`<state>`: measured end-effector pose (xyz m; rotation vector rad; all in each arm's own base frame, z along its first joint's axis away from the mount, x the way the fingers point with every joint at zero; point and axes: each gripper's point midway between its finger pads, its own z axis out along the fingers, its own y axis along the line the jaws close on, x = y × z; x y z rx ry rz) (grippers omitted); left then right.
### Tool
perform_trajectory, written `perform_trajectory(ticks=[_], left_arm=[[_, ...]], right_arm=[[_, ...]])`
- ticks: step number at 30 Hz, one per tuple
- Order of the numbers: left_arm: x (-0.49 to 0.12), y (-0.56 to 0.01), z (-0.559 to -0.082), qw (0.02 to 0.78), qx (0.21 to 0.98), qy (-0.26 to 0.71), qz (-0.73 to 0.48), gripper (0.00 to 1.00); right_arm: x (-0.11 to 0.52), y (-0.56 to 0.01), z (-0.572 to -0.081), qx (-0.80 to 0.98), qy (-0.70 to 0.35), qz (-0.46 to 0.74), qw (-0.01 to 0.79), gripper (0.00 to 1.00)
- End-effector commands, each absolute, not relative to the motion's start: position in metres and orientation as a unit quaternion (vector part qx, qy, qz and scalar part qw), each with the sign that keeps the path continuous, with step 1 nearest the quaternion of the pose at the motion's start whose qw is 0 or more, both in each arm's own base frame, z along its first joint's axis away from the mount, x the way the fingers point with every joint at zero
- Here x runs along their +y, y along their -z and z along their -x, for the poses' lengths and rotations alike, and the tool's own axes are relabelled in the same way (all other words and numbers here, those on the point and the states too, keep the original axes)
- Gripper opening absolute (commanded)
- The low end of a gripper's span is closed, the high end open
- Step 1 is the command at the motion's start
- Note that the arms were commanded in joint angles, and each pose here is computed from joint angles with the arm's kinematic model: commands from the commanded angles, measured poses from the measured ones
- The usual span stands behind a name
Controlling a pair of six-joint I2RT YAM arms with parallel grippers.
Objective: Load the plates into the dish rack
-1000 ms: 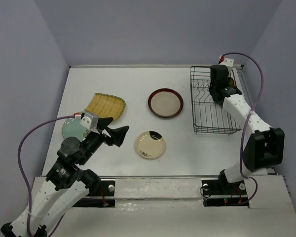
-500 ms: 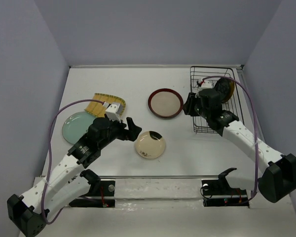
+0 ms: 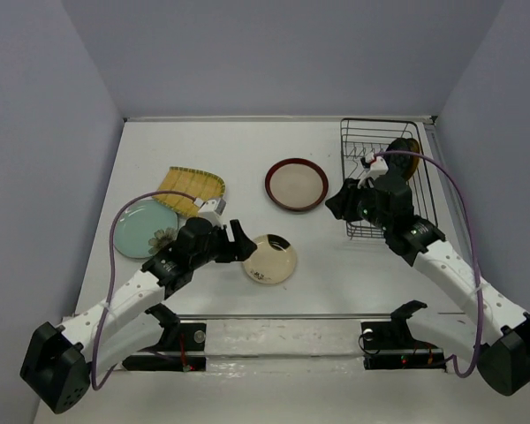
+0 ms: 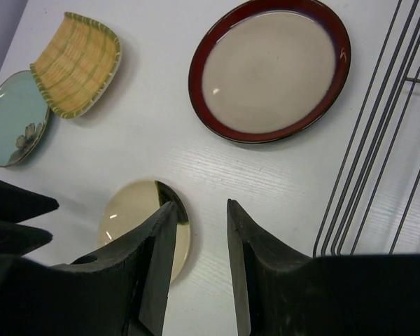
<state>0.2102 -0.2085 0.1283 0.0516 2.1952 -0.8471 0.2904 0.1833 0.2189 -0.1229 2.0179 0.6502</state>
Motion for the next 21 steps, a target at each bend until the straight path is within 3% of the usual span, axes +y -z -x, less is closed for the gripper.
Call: perform_trajectory(ticks=[1, 14, 21], left_arm=[[-0.204, -0.111, -0.215, 0.383, 0.859, 0.337, 0.035, 0.8], [-0.199, -0.049, -0.209, 0.34, 0.888, 0.304, 0.053, 0.72], [-0.207, -0.04, -0.21, 0.329, 0.889, 0.316, 0.046, 0.54]], right_arm=[[0.194, -0.236, -0.282, 0.809, -0.302, 0.072, 0.499, 0.41], [0.199, -0.23, -0.276, 0.809, -0.316, 0.083, 0.489, 0.41], [0.204, -0.226, -0.276, 0.812, -0.324, 0.087, 0.478, 0.41]])
